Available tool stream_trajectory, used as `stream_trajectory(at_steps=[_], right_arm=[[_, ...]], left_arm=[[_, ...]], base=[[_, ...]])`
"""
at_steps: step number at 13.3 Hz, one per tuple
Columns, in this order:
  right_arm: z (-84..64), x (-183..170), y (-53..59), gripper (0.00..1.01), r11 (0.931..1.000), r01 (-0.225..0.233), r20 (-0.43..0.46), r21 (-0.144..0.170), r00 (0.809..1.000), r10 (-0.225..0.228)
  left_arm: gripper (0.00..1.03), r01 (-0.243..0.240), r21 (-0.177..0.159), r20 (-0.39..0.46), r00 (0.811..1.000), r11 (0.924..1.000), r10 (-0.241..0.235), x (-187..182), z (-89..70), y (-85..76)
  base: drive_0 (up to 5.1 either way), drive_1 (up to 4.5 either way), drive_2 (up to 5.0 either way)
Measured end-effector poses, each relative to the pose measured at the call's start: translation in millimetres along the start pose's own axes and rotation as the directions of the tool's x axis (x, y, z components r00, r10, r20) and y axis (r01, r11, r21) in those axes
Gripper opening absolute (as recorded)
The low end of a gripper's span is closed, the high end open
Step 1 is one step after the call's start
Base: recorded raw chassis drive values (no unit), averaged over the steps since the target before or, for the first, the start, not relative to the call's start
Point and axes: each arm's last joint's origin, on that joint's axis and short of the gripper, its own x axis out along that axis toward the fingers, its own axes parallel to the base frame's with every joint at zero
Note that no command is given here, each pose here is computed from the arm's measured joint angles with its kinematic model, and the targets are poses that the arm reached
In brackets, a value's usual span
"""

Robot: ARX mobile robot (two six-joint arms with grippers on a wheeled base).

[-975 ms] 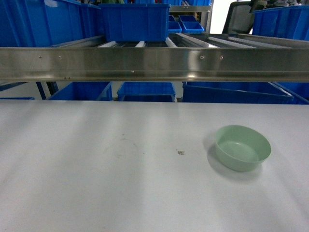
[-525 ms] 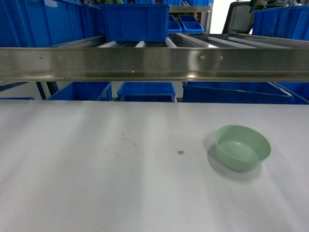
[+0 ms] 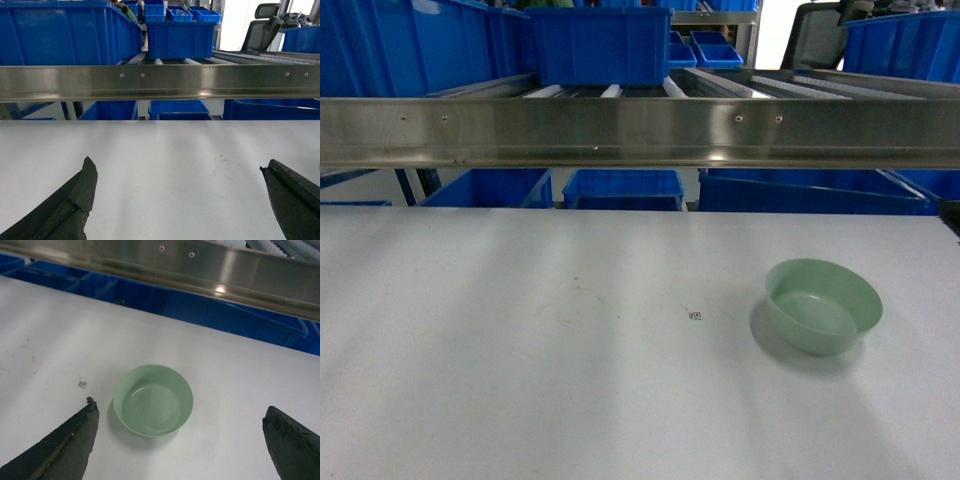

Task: Place green bowl on second shelf with right arm

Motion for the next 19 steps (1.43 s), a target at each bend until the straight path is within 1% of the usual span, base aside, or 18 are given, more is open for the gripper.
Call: stream_trajectory(at_steps=[2, 3, 4, 5, 6, 7, 8, 9, 11, 12, 13, 14, 16, 19], right_arm=[[7.5, 36.8, -7.5, 0.98, 0.9999, -0.005, -0.103, -0.01, 0.995, 0.004], [8.0, 54.5, -9.0, 0.98, 0.9994, -0.032, -0.164, -0.012, 0.986, 0.029], [4.0, 68.3, -10.3, 0.98, 0.9988, -0.045, -0.218, -0.019, 0.975, 0.04], [-2.6, 80.1, -12.5, 0.98, 0.9983, -0.057, -0.271, -0.009, 0.961, 0.053], [-9.7, 88.6, -14.6, 0.98, 0.9978, -0.065, -0.328, 0.007, 0.942, 0.064], [-15.7, 97.1, -17.1, 0.98, 0.9982, -0.059, -0.359, 0.013, 0.931, 0.06], [-19.9, 104.1, -20.2, 0.98, 0.9986, -0.05, -0.376, 0.017, 0.925, 0.053], [-24.9, 110.5, -26.4, 0.98, 0.9992, -0.027, -0.393, 0.029, 0.919, 0.037], [-34.0, 119.1, -31.7, 0.98, 0.9986, -0.007, -0.43, 0.053, 0.902, 0.029], [-37.1, 124.7, -32.5, 0.98, 0.9983, 0.004, -0.447, 0.058, 0.894, 0.022], [-40.6, 131.8, -35.3, 0.98, 0.9973, 0.012, -0.466, 0.072, 0.884, 0.023], [-41.9, 138.6, -36.1, 0.98, 0.9957, 0.015, -0.483, 0.091, 0.875, 0.031], [-42.1, 152.3, -37.8, 0.98, 0.9931, 0.01, -0.518, 0.117, 0.854, 0.053], [-43.0, 173.2, -47.1, 0.98, 0.9912, 0.028, -0.57, 0.129, 0.82, 0.051]], left_arm=[[0.98, 0.0, 0.0, 0.0, 1.0, 1.0, 0.0, 0.0, 0.0, 0.0], [0.98, 0.0, 0.0, 0.0, 1.0, 1.0, 0.0, 0.0, 0.0, 0.0], [0.98, 0.0, 0.0, 0.0, 1.0, 1.0, 0.0, 0.0, 0.0, 0.0], [0.98, 0.0, 0.0, 0.0, 1.0, 1.0, 0.0, 0.0, 0.0, 0.0], [0.98, 0.0, 0.0, 0.0, 1.0, 1.0, 0.0, 0.0, 0.0, 0.0], [0.98, 0.0, 0.0, 0.0, 1.0, 1.0, 0.0, 0.0, 0.0, 0.0], [0.98, 0.0, 0.0, 0.0, 1.0, 1.0, 0.0, 0.0, 0.0, 0.0], [0.98, 0.0, 0.0, 0.0, 1.0, 1.0, 0.0, 0.0, 0.0, 0.0], [0.98, 0.0, 0.0, 0.0, 1.0, 1.0, 0.0, 0.0, 0.0, 0.0], [0.98, 0.0, 0.0, 0.0, 1.0, 1.0, 0.0, 0.0, 0.0, 0.0], [0.98, 0.0, 0.0, 0.0, 1.0, 1.0, 0.0, 0.0, 0.0, 0.0], [0.98, 0.0, 0.0, 0.0, 1.0, 1.0, 0.0, 0.0, 0.0, 0.0], [0.98, 0.0, 0.0, 0.0, 1.0, 1.0, 0.0, 0.0, 0.0, 0.0], [0.98, 0.0, 0.0, 0.0, 1.0, 1.0, 0.0, 0.0, 0.0, 0.0]], base=[[0.0, 0.0, 0.0], [0.0, 0.0, 0.0], [0.0, 0.0, 0.0], [0.0, 0.0, 0.0], [0.0, 0.0, 0.0], [0.0, 0.0, 0.0], [0.0, 0.0, 0.0], [0.0, 0.0, 0.0], [0.0, 0.0, 0.0], [0.0, 0.0, 0.0], [0.0, 0.0, 0.0], [0.0, 0.0, 0.0], [0.0, 0.0, 0.0], [0.0, 0.0, 0.0]])
